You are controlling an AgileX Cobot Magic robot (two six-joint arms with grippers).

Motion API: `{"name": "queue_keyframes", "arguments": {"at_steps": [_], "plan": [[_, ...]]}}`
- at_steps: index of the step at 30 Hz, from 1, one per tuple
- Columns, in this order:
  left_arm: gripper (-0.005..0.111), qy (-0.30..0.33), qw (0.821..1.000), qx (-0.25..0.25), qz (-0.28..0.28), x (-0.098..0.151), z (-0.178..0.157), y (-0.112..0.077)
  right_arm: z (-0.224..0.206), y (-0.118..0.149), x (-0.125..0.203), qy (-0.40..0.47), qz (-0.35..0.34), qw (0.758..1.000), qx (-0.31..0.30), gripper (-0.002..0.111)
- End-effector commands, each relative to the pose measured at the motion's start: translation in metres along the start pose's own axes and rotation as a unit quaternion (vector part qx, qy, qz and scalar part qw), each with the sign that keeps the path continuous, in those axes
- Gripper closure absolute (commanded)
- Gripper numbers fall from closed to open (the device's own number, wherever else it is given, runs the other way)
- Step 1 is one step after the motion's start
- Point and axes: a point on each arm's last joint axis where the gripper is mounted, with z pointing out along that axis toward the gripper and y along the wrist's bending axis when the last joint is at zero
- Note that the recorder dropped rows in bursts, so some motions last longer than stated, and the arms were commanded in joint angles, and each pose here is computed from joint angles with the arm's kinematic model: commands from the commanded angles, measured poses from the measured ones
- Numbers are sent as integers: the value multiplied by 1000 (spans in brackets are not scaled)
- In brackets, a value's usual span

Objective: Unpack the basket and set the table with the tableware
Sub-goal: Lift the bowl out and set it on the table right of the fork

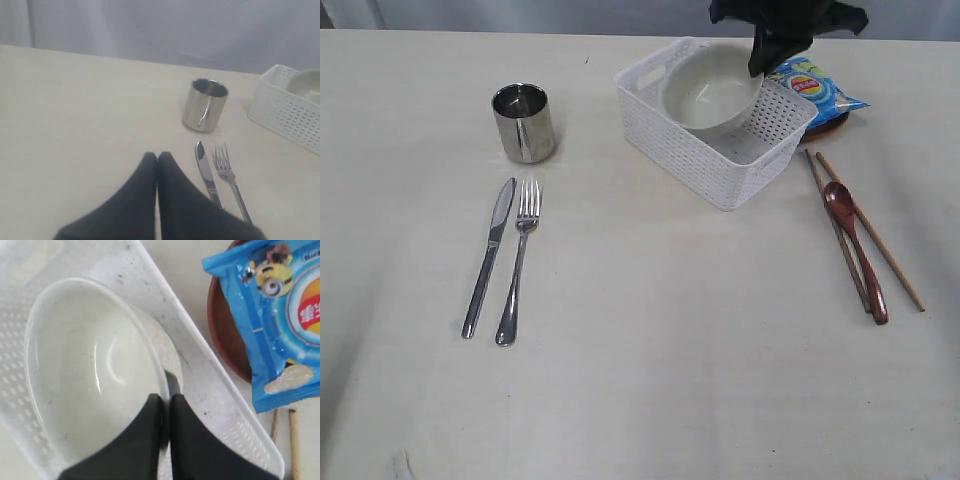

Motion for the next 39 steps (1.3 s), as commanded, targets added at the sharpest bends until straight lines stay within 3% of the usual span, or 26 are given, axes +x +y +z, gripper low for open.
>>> {"name": "queue_keyframes", "arguments": {"at_steps": [1, 7, 11, 17, 22, 34, 39], "plan": [[107, -6, 1000, 1, -2, 0, 0, 0, -43, 7, -4, -39, -9, 999, -18, 109], [107, -6, 1000, 1, -2, 0, 0, 0, -87, 19, 3, -81, -35, 995, -55, 109], [107, -6, 1000, 1, -2, 0, 0, 0, -106, 33, 25, -79, -55, 987, -125, 109], [107, -6, 1000, 1, -2, 0, 0, 0, -48, 65, 100, 72, -103, 978, -165, 109], [107, -6, 1000, 1, -2, 0, 0, 0, -4, 88, 148, 114, -135, 966, -190, 109], [107, -6, 1000, 1, -2, 0, 0, 0, 14, 77, 142, 59, -134, 977, -158, 109], [107, -6, 1000, 1, -2, 0, 0, 0, 33, 74, 142, 76, -132, 978, -145, 109]]}}
